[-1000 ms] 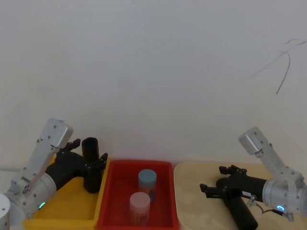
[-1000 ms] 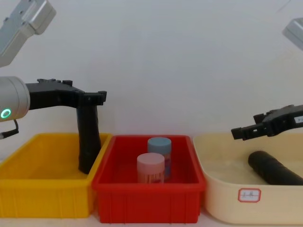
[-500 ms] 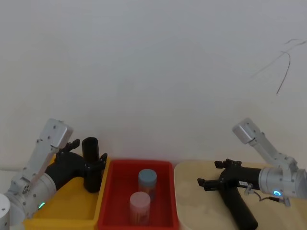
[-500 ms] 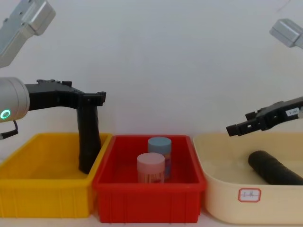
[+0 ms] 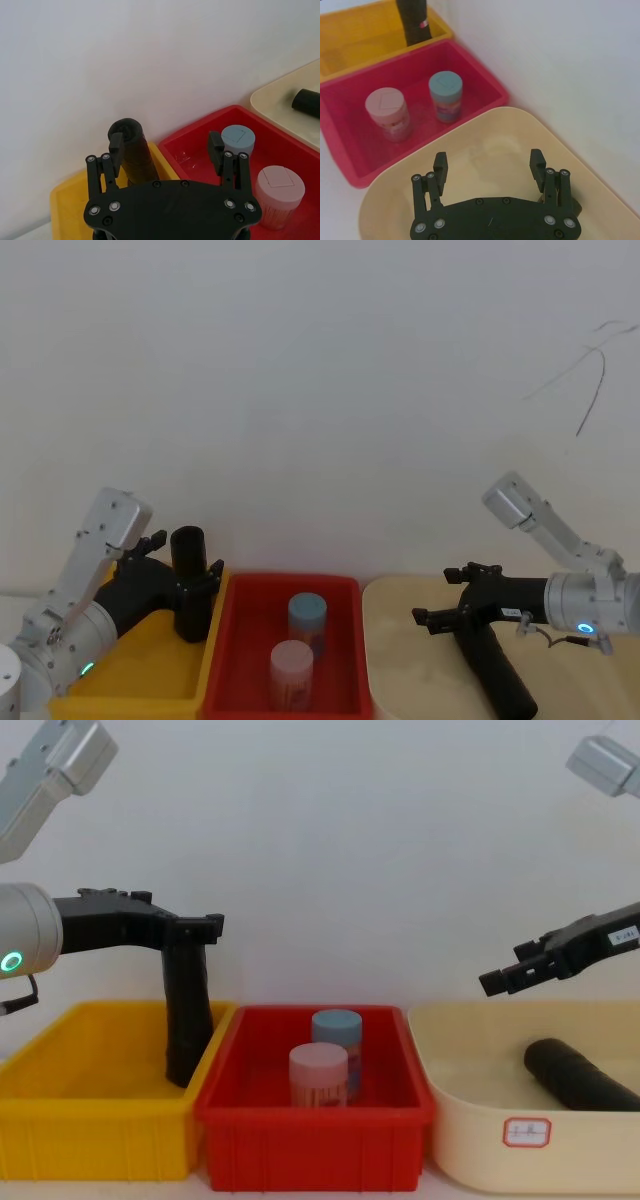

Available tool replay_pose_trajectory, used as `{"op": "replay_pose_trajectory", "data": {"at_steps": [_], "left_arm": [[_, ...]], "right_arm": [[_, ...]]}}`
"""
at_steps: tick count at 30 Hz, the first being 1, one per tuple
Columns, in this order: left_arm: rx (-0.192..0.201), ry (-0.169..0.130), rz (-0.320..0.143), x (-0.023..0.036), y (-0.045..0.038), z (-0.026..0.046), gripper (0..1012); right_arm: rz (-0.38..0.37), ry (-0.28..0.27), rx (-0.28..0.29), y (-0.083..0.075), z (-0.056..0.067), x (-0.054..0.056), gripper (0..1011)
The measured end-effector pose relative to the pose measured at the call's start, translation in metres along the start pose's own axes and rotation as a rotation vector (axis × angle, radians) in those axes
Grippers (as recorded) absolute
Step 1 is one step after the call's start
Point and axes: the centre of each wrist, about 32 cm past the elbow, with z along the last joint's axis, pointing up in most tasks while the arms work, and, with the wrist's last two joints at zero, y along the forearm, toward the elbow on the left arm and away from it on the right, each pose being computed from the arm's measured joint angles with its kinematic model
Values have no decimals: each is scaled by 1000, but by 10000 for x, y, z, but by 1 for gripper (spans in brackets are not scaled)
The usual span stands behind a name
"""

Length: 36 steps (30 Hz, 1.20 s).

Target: Pick up the garbage bag with the one hand and transfer it to the other hand.

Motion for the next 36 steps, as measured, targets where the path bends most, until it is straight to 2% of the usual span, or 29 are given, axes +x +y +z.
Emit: {"op": "replay_pose_trajectory", "data": {"at_steps": [14,24,36], "left_arm": [[0,0,0,0,0,0,1002],[0,0,0,0,0,0,1002],[0,0,0,0,0,0,1001]], "right_arm": [[69,-49,2,-73,108,-67,1001],[88,-61,3,-90,136,-94,1001],[104,-62,17,-59,149,-77,1001]]}}
